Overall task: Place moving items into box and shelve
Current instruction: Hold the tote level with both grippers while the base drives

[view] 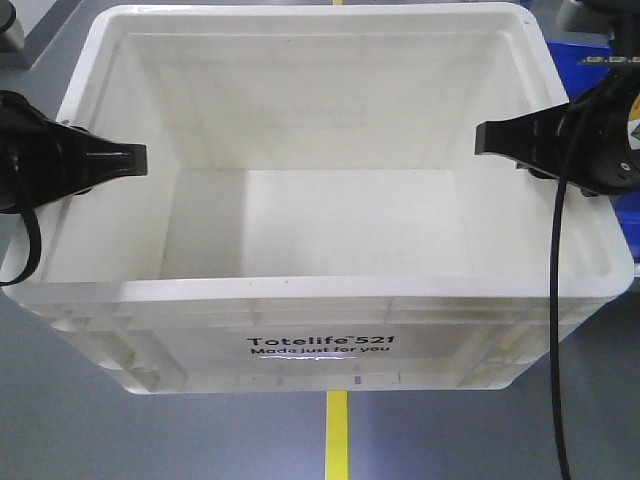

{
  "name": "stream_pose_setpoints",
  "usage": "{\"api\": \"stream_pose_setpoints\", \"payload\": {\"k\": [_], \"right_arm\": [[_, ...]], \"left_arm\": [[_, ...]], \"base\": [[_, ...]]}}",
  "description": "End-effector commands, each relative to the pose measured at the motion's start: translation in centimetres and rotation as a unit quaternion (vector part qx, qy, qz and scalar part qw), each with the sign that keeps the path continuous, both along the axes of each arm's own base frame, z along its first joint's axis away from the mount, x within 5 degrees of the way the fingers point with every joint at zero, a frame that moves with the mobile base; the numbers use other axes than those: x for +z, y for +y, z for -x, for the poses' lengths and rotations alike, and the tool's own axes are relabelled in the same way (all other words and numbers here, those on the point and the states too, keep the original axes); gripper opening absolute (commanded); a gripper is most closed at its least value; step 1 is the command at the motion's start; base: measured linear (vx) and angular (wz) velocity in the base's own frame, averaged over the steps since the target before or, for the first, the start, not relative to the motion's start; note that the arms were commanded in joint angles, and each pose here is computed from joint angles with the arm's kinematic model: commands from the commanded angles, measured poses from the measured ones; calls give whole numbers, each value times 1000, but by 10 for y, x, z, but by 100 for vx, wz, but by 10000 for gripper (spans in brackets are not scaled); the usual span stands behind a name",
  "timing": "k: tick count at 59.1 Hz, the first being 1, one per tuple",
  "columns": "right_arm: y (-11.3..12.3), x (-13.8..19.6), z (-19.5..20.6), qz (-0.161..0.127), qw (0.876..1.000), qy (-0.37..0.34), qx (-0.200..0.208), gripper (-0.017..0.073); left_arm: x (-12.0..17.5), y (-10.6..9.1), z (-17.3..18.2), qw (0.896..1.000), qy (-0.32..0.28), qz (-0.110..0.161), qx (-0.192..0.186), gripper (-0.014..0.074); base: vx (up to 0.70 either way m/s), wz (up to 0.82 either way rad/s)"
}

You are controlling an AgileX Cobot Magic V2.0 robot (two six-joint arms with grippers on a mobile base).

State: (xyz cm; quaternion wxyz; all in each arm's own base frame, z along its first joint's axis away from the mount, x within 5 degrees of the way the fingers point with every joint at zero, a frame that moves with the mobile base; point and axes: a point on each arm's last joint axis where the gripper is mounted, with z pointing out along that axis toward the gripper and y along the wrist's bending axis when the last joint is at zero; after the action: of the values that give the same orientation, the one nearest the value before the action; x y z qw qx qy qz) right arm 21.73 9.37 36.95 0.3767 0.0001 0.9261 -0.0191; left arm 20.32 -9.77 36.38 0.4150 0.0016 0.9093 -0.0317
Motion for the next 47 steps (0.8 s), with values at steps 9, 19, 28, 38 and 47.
{"api": "stream_pose_setpoints", "payload": {"k": [9,19,28,38,47], "right_arm": [[-4,25,0,1,997,-77,15,-11],[-4,25,0,1,997,-77,15,-11],[-4,25,0,1,997,-77,15,-11],[-4,25,0,1,997,-77,15,-11],[-4,25,0,1,997,-77,15,-11]], "left_arm": [[31,0,1,995,-95,17,-27,109],[31,0,1,995,-95,17,-27,109],[31,0,1,995,-95,17,-27,109],[31,0,1,995,-95,17,-27,109],[31,0,1,995,-95,17,-27,109]], "base": [[42,0],[42,0],[42,-1],[42,-4],[43,-7]]}}
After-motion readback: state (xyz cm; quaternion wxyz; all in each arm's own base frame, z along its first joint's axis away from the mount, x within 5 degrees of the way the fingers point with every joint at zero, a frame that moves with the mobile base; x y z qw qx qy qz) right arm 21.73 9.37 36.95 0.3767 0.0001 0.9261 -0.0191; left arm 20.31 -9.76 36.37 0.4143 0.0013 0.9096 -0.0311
